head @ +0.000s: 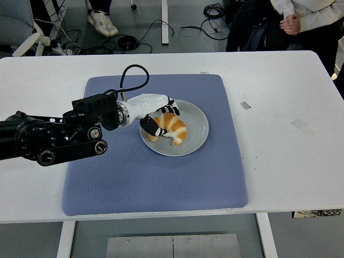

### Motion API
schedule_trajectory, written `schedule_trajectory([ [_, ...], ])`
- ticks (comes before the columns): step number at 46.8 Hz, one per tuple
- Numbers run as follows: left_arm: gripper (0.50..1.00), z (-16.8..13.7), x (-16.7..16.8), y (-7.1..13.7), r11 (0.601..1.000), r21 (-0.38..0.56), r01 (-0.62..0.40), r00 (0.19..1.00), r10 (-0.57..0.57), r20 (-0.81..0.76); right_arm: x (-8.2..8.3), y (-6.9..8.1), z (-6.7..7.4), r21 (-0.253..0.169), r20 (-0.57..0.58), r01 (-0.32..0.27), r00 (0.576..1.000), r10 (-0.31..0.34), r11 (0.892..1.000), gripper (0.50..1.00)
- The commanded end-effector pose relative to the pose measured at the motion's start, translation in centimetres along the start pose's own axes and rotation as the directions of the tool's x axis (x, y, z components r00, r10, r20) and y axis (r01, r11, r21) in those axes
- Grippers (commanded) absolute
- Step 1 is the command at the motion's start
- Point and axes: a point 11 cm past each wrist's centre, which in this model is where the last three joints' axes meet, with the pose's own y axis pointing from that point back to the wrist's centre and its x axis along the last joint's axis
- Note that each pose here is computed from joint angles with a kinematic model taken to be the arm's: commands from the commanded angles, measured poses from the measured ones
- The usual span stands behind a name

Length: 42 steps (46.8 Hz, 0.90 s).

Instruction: Place the bread on the table

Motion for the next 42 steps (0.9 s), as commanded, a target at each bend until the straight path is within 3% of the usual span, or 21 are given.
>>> schedule_trajectory([
  [1,0.705,0.0,0.0,0.0,1.0,0.0,0.002,1.0,-0.002,0.0,0.0,0.0,0.0,0.0,-0.002,0.0,1.0,0.0,1.0,1.0],
  [28,0.651,-0.9,1.3,0.3,0.999,0.031,-0.015,0.999,0.016,-0.051,0.0,0.0,0.1,0.0,-0.001,0.001,1.0,-0.001,1.0,1.0],
  [35,0.611,-0.9,1.5,0.3,0.999,0.034,-0.013,0.996,0.016,-0.085,0.0,0.0,0.0,0.0,-0.002,0.0,1.0,0.0,1.0,1.0],
  [42,0.608,-1.3,3.1,0.5,0.998,0.046,-0.032,0.994,0.037,-0.106,0.0,0.0,0.1,-0.002,-0.001,0.001,1.0,-0.001,1.0,1.0],
])
